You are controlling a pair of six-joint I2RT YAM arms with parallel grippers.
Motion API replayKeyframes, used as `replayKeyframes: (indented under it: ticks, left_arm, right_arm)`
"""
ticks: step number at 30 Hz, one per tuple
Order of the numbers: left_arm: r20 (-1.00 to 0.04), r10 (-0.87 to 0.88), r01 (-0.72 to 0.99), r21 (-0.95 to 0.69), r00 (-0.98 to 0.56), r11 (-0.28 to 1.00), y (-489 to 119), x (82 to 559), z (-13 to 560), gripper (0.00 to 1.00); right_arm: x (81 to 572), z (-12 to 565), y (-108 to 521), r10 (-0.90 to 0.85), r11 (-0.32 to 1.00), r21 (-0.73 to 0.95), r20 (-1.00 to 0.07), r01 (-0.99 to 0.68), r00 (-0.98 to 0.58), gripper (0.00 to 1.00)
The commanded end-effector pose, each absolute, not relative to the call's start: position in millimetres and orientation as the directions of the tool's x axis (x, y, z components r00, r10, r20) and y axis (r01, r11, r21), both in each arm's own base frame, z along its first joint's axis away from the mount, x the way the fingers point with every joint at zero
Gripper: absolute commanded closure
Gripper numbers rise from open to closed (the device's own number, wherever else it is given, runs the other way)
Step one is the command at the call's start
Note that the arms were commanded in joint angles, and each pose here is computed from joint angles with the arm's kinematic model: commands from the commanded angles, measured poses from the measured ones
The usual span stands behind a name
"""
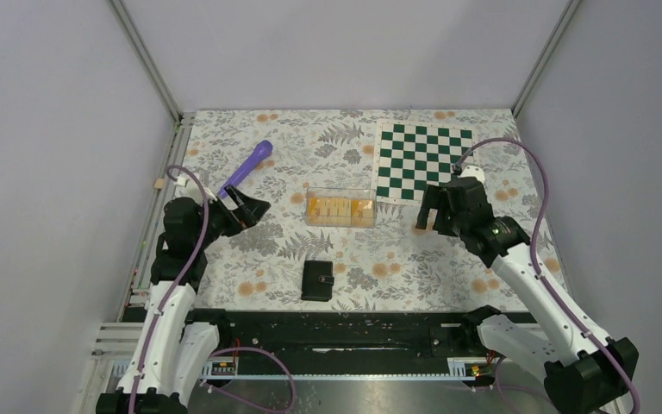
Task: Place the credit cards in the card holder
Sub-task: Reset both arms
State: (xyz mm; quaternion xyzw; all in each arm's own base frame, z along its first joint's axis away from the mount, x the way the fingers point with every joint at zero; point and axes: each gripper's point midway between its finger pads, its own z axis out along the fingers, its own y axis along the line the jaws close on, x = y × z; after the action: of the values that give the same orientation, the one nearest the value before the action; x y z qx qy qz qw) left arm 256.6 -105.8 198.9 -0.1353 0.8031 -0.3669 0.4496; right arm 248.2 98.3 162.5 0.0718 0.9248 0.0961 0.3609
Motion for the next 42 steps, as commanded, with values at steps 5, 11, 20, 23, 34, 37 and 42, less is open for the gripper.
replayKeyframes:
  ticks: [5, 11, 20, 23, 34, 37, 42]
  left_arm:
    - [-0.897, -0.307, 0.118, -0.359, -0.319, 0.926, -52, 301, 205, 0.01]
    - [-0.930, -0.236, 0.067, -0.264, -0.280, 0.962, -34, 313, 194, 0.01]
    - [-0.961, -0.168, -0.030, -0.166, -0.218, 0.986, -9, 332, 153, 0.01]
    - [-0.973, -0.157, -0.049, -0.151, -0.167, 0.987, -3, 341, 139, 0.01]
    - [-0.996, -0.082, 0.024, -0.082, -0.022, 0.996, -8, 368, 127, 0.01]
    - [-0.997, -0.054, 0.024, -0.056, -0.056, 0.998, -7, 372, 124, 0.01]
    - [-0.997, -0.039, 0.054, -0.043, -0.073, 0.998, -12, 375, 123, 0.01]
  right_arm:
    - [293, 176, 25, 0.054, 0.977, -0.037, -0.910, 0.210, -0.412, 0.03]
    - [303, 159, 23, 0.018, 0.979, -0.061, -0.926, 0.194, -0.378, 0.02]
    - [324, 101, 5, 0.065, 0.975, -0.029, -0.911, 0.219, -0.408, 0.01]
    - [333, 87, -9, 0.130, 0.967, 0.025, -0.905, 0.252, -0.406, 0.01]
    - [378, 94, -7, 0.059, 0.992, 0.023, -0.951, 0.121, -0.305, 0.01]
    - [377, 93, -6, 0.059, 0.993, 0.024, -0.950, 0.118, -0.305, 0.01]
    - [378, 95, -9, 0.070, 0.990, 0.032, -0.955, 0.136, -0.288, 0.01]
